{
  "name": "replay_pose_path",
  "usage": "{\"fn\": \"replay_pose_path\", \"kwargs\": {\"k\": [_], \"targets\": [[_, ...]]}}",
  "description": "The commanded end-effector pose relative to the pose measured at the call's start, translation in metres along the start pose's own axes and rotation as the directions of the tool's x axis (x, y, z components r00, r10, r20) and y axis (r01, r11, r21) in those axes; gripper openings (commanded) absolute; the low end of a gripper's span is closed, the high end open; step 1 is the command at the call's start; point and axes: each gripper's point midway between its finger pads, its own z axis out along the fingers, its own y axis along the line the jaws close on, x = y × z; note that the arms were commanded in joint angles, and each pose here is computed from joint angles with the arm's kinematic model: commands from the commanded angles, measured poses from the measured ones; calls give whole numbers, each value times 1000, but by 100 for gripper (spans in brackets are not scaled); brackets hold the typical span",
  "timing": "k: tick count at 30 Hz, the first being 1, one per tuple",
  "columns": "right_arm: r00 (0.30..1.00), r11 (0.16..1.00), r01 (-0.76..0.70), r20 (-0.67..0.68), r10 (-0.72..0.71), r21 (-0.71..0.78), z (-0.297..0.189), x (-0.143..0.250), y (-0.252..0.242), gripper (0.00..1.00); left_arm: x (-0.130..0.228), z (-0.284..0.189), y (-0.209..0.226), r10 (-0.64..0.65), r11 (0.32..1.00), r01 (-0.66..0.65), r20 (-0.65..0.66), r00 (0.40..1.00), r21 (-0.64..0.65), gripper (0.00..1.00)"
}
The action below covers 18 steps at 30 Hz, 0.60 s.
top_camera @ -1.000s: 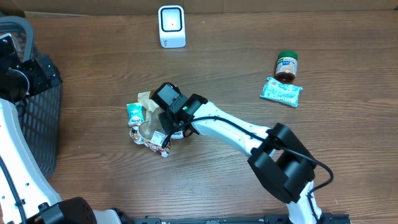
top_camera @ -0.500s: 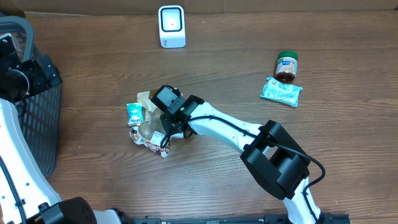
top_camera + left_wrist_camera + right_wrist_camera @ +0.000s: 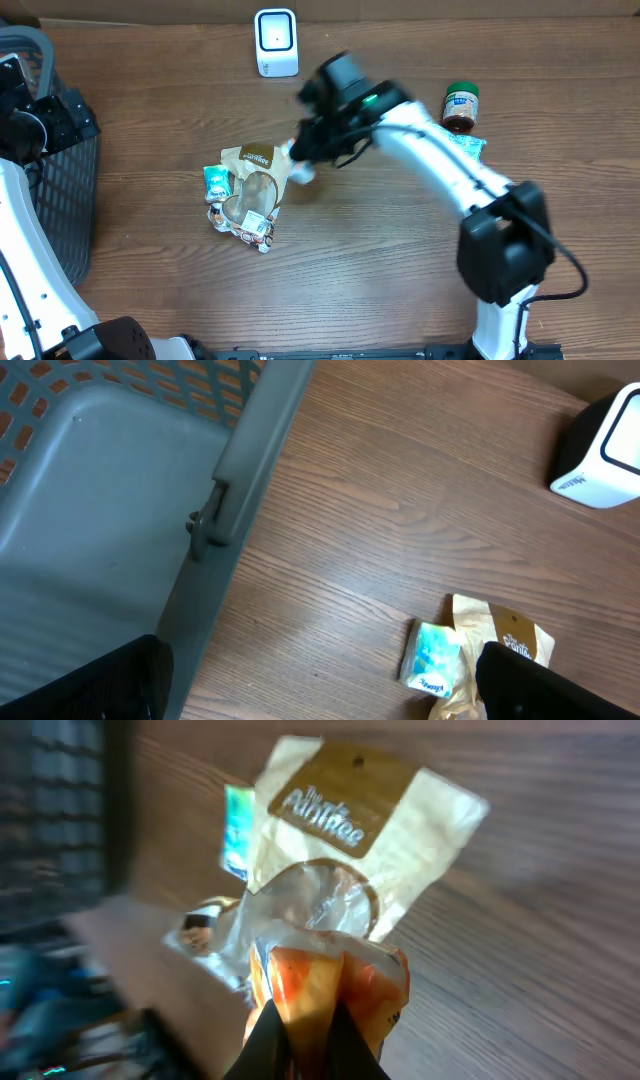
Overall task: Scan the item barcode
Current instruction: 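Move the right gripper to the pile and grasp the orange packet, then pull the orange packet right of the pile and set it down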
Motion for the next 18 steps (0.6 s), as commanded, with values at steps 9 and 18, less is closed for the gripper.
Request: {"fn": "replay_pose_path", "kwargs": {"k": [9,18], "targets": [[992,961,-123,-53,113,-248,30,32,-23,4,-6,-7,-3,-5,1000,4,26,1000,11,100],[976,969,-205,38,212,-139,61,33,-55,4,-6,-7,-3,-5,1000,4,26,1000,11,100]]}}
